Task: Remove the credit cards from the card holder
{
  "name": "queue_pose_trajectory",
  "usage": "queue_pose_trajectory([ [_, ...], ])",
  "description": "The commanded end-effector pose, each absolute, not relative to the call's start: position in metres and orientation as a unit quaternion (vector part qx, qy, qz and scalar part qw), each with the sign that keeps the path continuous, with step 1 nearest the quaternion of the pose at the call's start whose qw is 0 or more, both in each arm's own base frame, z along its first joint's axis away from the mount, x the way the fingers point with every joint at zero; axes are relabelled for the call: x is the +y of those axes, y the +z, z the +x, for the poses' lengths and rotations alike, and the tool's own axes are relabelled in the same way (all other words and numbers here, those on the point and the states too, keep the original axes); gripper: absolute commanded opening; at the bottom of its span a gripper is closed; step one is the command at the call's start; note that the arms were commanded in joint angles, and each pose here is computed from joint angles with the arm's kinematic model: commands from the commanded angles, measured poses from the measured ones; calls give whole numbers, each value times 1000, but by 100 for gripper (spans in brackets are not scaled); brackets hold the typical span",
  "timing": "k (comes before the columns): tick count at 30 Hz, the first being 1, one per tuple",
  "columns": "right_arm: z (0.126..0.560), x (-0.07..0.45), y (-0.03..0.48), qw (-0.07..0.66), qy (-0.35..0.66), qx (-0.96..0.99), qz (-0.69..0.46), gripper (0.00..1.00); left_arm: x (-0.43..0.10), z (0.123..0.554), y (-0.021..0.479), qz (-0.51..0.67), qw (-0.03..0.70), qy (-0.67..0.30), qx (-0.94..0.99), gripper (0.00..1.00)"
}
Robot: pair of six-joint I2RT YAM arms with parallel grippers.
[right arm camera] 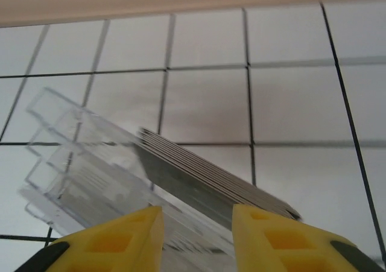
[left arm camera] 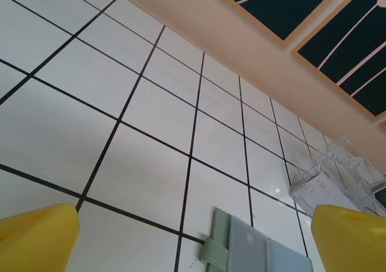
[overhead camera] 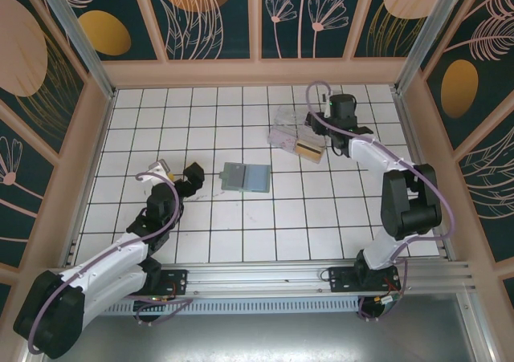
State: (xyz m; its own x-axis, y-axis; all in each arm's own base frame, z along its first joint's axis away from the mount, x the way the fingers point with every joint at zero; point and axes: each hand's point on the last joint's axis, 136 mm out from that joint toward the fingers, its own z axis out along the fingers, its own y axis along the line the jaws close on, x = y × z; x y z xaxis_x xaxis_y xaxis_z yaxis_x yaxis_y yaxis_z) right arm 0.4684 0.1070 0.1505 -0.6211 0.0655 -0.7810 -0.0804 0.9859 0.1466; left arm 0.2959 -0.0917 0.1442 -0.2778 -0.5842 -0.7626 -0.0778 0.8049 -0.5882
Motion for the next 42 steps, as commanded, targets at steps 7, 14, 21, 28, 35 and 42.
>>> queue_pose_trajectory([
  [7,440,88,103,370,118,912,129,41,-94,301,162,-216,577,-240,750,98],
  [14,444,75,91,365,98,915,142,40,-95,303,160,-215,574,-238,754,99],
  [21,457,75,94,384,108,906,144,41,-95,303,159,-215,574,-236,754,99],
  [28,469,80,90,382,117,905,144,40,-94,303,159,-216,575,-234,754,99],
  [35,469,80,90,391,95,907,122,25,-94,304,157,-215,573,-230,757,99],
  [42,461,89,90,393,95,911,84,22,-96,305,152,-213,568,-229,761,99],
])
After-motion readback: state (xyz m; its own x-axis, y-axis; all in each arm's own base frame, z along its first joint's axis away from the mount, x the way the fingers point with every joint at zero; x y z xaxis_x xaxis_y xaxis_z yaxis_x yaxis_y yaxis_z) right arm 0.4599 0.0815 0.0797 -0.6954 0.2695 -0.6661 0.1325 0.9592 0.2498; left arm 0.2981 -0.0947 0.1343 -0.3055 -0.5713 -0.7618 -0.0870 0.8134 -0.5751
